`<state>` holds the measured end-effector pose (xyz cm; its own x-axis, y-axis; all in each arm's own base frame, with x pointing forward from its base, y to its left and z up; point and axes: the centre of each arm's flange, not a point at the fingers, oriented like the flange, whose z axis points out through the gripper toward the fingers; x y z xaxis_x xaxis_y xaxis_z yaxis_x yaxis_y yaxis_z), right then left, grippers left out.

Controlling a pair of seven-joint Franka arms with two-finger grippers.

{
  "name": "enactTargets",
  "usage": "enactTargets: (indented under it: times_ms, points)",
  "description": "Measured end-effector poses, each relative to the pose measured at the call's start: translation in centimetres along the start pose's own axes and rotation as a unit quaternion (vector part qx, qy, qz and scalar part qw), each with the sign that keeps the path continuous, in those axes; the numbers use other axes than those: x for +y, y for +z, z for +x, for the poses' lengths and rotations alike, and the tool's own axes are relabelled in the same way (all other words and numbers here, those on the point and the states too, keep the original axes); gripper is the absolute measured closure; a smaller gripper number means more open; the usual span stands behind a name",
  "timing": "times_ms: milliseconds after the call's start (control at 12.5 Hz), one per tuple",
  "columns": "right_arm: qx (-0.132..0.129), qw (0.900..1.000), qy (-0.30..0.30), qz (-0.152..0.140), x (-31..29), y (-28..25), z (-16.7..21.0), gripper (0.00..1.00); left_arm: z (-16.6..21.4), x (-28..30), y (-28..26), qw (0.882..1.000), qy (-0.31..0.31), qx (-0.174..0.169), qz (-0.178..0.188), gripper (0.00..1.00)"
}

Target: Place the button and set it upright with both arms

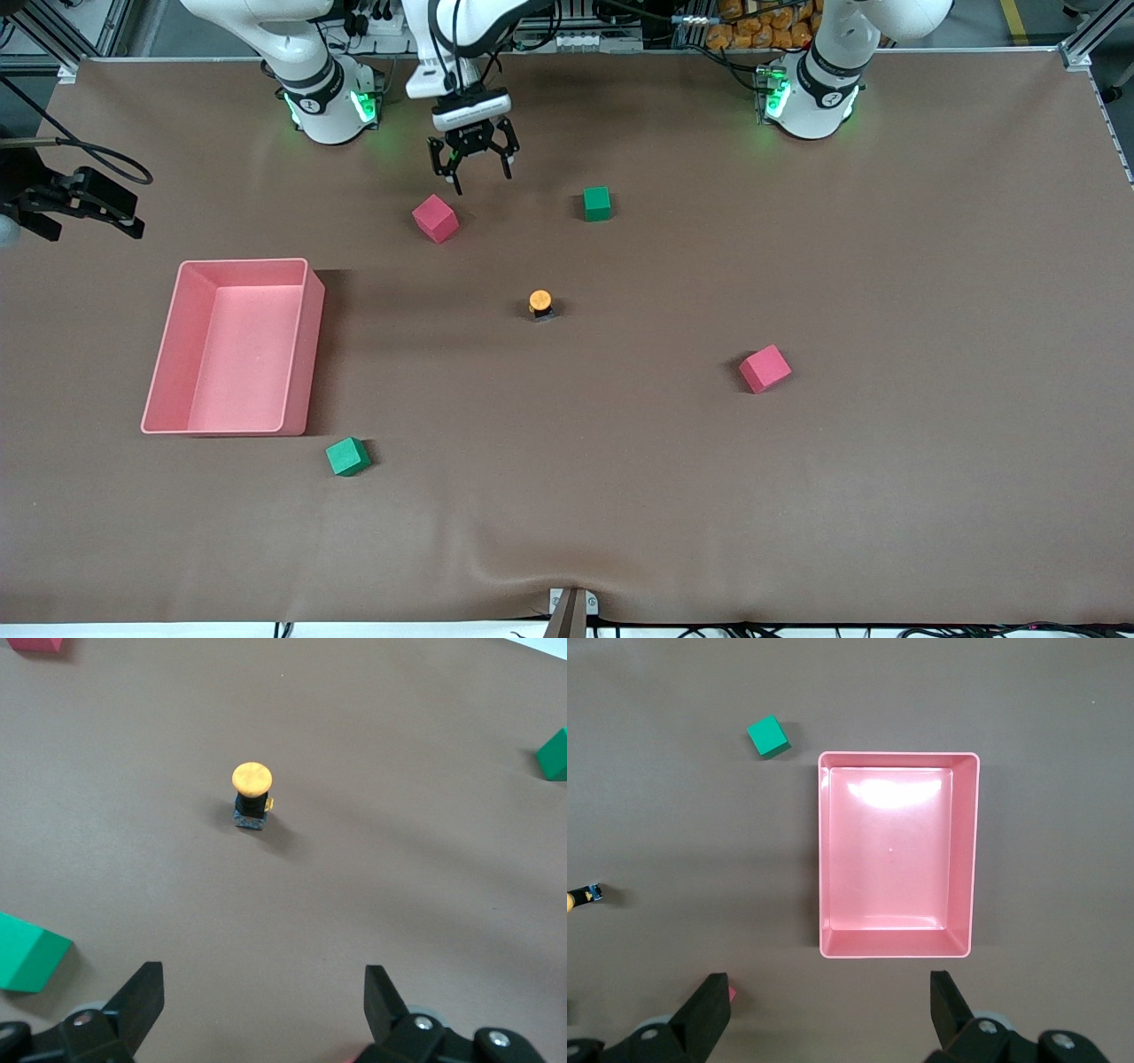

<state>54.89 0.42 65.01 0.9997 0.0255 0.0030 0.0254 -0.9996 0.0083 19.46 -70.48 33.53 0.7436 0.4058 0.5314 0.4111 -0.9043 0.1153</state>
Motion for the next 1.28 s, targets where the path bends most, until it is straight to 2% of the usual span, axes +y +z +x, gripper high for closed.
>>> enactTargets:
  times_ms: [240,640,880,1280]
  points:
    - [0.0,1.0,0.0,0.0,0.0,0.0,0.0,0.0,6.1,0.7,-3.2,0.999,-0.001,-0.045,0.004,0.0]
    - [0.001,1.0,0.0,0.0,0.1,-0.1,0.0,0.0,20.6,0.1,-7.3,0.993,-0.004,-0.114,-0.007,0.0]
    - [0.001,1.0,0.0,0.0,0.0,0.0,0.1,0.0,28.5,-1.9,-7.4,0.99,0.006,-0.142,0.006,0.0]
    - [0.001,1.0,0.0,0.0,0.0,0.0,0.1,0.0,37.5,-5.3,-5.8,0.984,0.009,-0.174,0.029,0.0]
